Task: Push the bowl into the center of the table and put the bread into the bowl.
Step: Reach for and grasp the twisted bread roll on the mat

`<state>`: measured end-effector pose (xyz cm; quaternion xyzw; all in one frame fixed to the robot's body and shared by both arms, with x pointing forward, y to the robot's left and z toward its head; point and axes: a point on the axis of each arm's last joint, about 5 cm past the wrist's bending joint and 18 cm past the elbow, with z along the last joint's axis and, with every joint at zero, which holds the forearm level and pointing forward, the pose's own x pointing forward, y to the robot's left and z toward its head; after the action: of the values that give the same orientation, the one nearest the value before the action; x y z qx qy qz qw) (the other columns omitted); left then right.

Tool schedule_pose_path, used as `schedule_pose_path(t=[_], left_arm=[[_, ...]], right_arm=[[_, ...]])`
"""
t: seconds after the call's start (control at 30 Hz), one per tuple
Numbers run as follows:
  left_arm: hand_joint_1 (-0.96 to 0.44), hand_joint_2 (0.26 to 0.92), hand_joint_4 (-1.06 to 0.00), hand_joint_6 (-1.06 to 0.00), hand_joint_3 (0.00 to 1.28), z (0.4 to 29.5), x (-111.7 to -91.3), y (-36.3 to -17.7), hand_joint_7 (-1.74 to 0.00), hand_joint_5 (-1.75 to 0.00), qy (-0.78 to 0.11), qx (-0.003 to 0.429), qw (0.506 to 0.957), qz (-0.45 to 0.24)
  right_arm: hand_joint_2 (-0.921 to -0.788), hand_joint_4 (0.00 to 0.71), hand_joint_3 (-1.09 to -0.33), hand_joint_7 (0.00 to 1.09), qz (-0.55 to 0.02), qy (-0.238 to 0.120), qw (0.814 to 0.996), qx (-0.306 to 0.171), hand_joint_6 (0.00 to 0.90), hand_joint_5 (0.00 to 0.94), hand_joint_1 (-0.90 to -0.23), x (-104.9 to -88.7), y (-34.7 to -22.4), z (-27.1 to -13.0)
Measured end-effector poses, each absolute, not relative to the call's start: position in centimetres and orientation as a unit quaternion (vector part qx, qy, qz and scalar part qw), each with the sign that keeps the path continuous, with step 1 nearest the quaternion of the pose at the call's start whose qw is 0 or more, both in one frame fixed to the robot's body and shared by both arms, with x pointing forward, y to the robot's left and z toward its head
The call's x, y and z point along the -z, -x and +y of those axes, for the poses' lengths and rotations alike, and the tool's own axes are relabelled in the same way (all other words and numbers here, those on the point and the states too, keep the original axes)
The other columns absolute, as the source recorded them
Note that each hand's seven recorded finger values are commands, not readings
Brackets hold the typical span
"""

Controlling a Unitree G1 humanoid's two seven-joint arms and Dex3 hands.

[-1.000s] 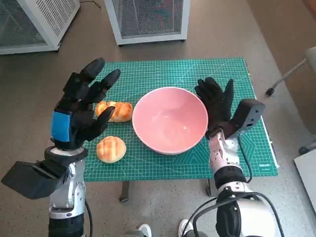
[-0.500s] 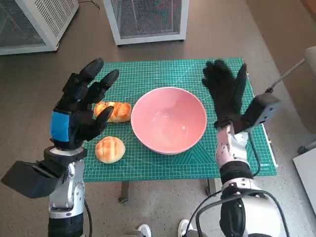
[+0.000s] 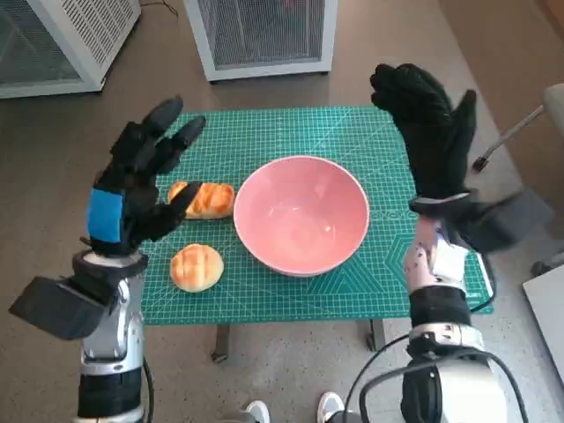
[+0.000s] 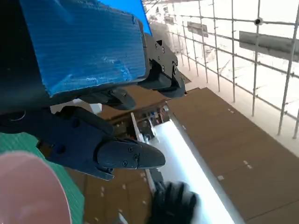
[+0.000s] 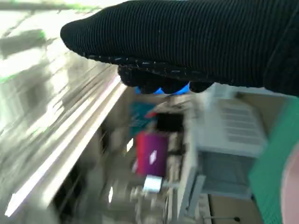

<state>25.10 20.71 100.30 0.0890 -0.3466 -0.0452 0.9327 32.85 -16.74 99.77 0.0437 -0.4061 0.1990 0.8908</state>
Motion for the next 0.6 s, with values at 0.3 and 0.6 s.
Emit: schedule_pose_path(t=[0.3, 0.6], left_arm=[[-0.49, 0.921, -0.43, -0.34, 0.17, 21.1, -101.6, -25.5, -0.23, 0.0, -0.189, 0.036, 0.917, -0.35], [-0.5, 0.92, -0.43, -0.38, 0.08, 21.2, -102.4, -26.0, -0.26, 0.0, -0.307, 0.02, 0.892, -0.332]], right_arm=[[-0.921, 0.393, -0.482, 0.64, -0.452, -0.029, 0.862, -0.229, 0.103, 0.018, -0.486, -100.7, -31.2, -17.3], [-0.921, 0.401, -0.459, 0.63, -0.464, -0.023, 0.854, -0.232, 0.088, 0.018, -0.475, -101.1, -30.2, -17.4]])
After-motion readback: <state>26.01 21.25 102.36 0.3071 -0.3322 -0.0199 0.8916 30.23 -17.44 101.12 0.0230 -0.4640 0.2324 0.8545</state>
